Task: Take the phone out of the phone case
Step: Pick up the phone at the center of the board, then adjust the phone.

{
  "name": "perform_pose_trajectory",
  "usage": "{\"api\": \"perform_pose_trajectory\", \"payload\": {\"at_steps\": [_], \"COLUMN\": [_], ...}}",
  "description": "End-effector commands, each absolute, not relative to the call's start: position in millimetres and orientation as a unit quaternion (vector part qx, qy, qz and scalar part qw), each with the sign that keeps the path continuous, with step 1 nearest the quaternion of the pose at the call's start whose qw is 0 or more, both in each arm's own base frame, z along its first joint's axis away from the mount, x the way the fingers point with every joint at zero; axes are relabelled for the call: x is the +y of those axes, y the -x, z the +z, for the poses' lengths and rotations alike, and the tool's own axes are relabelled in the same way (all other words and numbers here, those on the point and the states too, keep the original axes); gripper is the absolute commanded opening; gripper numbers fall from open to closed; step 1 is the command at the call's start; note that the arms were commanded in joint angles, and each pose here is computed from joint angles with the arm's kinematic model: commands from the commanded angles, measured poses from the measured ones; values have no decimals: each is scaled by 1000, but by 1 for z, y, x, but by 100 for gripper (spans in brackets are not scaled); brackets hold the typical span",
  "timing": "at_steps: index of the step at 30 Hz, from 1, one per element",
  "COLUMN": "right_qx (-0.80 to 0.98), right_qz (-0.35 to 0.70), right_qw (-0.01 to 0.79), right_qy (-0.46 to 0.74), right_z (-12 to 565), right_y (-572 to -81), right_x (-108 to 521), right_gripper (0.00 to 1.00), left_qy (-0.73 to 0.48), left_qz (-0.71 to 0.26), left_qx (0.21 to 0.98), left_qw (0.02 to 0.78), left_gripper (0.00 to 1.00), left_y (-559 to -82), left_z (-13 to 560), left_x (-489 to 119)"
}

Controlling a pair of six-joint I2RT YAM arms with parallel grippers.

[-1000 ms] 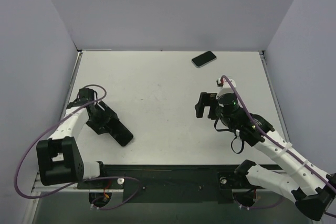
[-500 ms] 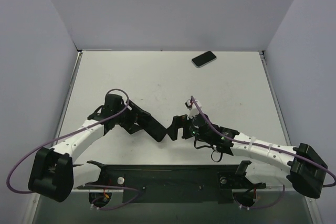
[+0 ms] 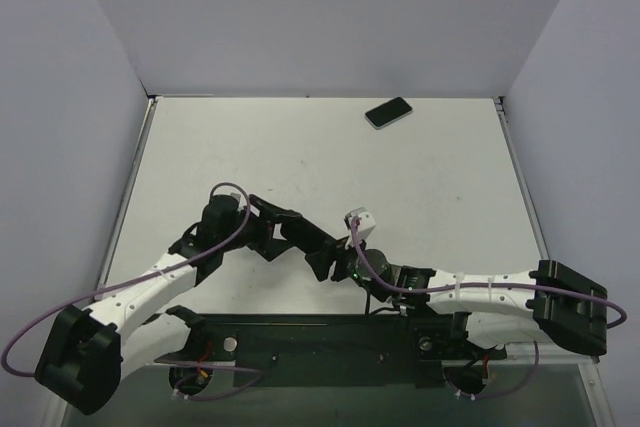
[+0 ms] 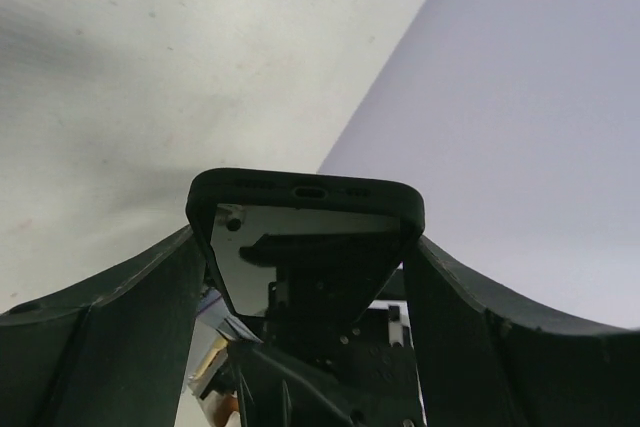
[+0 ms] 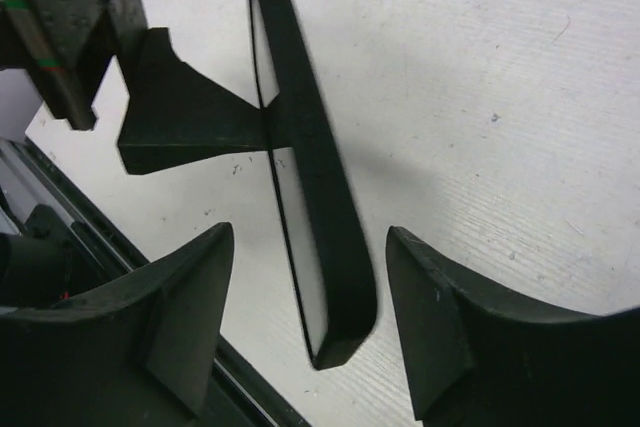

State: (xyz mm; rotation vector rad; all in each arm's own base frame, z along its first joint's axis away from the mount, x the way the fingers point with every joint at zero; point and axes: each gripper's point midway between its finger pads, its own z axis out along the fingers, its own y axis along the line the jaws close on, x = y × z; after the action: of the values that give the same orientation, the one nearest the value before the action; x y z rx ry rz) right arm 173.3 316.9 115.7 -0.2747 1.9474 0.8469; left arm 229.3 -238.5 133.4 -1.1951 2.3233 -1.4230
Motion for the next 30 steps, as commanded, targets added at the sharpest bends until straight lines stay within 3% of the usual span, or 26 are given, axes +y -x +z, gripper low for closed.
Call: {"api": "perform_pose_trajectory", "payload": {"at_steps": [1, 3, 5, 6, 7, 8, 9, 16, 23, 27, 30], "right_qx": [760, 763, 761, 763, 763, 762, 764, 781, 803, 829, 885], "right_qz": [367, 358, 355, 347, 345, 339, 333, 321, 299, 316, 292], "right_qw": [532, 533, 538, 541, 542, 547, 547, 531, 504, 435, 305], "right_qy": [69, 71, 71, 71, 72, 74, 75, 67, 106, 155, 196], "right_z": [150, 147, 151, 151, 154, 158, 160, 171, 174, 191, 165], "right_y": [-184, -184, -184, -185, -185, -187, -186, -206, -212, -212, -190], "right_x": [316, 312, 308, 305, 302, 300, 296, 268, 250, 241, 223], "right_gripper": [45, 27, 1, 0, 0, 0, 0, 0, 0, 0, 0], "left_qy": [375, 377, 371, 365, 359, 364, 354, 324, 295, 117, -31], "left_qz": [-576, -583, -597, -604, -604, -592, -589, -526, -528, -494, -457], "left_qx": [719, 712, 703, 700, 702, 711, 717, 771, 762, 791, 804], "left_qw": [107, 105, 108, 112, 112, 106, 117, 152, 230, 341, 380], "left_gripper": [0, 0, 3, 36, 53, 80, 83, 87, 89, 89, 88], "left_y": [-228, -222, -219, -218, -216, -214, -215, -208, -216, -217, -211], "left_z": [198, 199, 201, 204, 204, 198, 199, 184, 194, 219, 234], "left_x": [-245, -242, -241, -241, -241, -241, -240, -230, -217, -216, -222]}}
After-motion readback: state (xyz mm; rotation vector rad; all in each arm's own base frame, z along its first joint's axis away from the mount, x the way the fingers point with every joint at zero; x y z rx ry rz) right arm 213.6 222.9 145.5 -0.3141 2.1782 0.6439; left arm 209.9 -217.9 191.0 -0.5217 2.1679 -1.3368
